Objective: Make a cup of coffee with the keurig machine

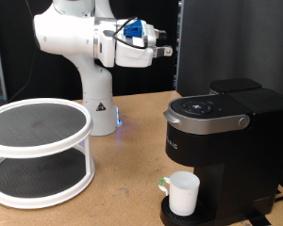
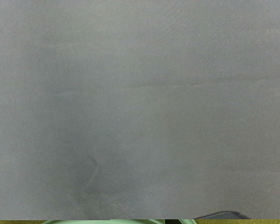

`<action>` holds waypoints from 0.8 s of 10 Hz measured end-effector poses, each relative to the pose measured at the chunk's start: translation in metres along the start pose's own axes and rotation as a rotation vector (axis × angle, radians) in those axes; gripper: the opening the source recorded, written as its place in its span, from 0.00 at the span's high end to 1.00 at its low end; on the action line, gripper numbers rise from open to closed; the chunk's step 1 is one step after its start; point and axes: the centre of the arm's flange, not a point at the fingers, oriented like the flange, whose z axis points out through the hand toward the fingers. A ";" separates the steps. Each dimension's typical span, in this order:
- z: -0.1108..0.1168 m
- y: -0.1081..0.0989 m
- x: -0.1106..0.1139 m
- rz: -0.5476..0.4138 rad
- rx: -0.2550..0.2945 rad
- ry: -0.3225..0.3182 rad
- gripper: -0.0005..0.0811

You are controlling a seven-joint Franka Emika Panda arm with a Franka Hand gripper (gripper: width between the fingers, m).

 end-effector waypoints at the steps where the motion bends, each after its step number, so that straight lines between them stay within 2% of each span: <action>1: 0.000 -0.003 0.001 0.024 -0.006 -0.003 0.00; 2: 0.000 -0.003 0.002 0.007 0.001 0.016 0.00; 3: 0.000 -0.005 -0.001 -0.020 0.046 0.017 0.00; 4: 0.000 0.000 -0.006 -0.035 0.011 -0.048 0.00; 6: 0.013 0.006 -0.006 -0.111 -0.156 -0.216 0.00; 7: 0.021 0.006 -0.002 -0.166 -0.211 -0.287 0.00; 8: 0.029 0.001 0.001 -0.188 -0.214 -0.361 0.00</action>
